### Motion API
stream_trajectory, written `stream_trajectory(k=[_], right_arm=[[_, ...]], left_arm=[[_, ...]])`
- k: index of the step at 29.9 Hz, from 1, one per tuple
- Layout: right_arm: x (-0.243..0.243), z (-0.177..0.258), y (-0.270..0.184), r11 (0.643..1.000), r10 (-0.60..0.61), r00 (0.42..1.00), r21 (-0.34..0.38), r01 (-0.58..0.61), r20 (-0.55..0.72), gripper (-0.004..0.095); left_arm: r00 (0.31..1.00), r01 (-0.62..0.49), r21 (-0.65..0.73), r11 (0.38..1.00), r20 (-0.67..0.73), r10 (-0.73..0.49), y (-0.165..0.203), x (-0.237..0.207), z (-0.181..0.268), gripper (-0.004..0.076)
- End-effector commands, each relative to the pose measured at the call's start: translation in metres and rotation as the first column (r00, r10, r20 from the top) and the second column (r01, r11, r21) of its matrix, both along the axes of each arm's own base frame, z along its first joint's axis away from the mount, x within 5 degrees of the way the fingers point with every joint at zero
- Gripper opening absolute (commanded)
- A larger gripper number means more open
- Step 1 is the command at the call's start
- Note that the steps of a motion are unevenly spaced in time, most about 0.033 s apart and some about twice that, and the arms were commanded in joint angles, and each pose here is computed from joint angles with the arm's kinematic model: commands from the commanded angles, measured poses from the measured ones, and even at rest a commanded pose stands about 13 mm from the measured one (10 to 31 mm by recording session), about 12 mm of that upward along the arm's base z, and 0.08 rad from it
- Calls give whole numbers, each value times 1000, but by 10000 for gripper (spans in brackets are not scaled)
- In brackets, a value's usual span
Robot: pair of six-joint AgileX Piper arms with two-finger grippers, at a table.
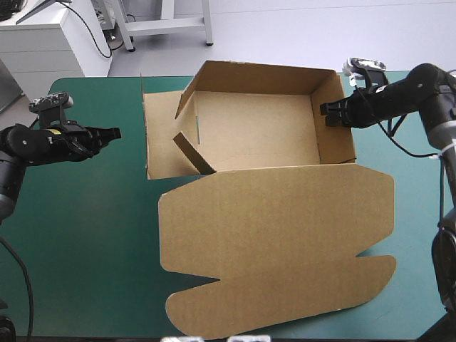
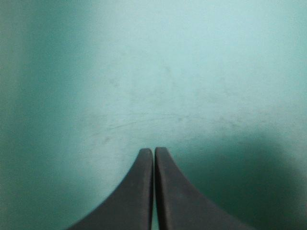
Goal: Fold the box
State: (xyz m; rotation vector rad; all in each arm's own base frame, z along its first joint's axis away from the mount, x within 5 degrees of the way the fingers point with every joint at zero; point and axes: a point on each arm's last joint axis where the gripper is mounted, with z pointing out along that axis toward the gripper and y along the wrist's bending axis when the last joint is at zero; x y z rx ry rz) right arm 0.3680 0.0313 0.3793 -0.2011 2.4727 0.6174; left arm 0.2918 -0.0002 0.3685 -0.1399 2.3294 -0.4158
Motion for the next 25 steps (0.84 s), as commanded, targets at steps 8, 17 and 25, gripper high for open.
stream_trajectory(k=[8, 17, 25], right_arm=[[-38, 64, 9, 986, 37, 979, 153, -69, 202, -15], [-34, 63, 4, 993, -1, 973, 111, -25, 231, -15], [-32, 63, 8, 997, -12, 967, 75, -7, 254, -15]], left_arm=[[895, 377, -361, 853, 381, -233, -41, -11, 55, -8], [839, 515, -380, 768, 407, -361, -51, -25, 61, -8], [806, 578, -376, 724, 403, -434, -56, -38, 64, -8]])
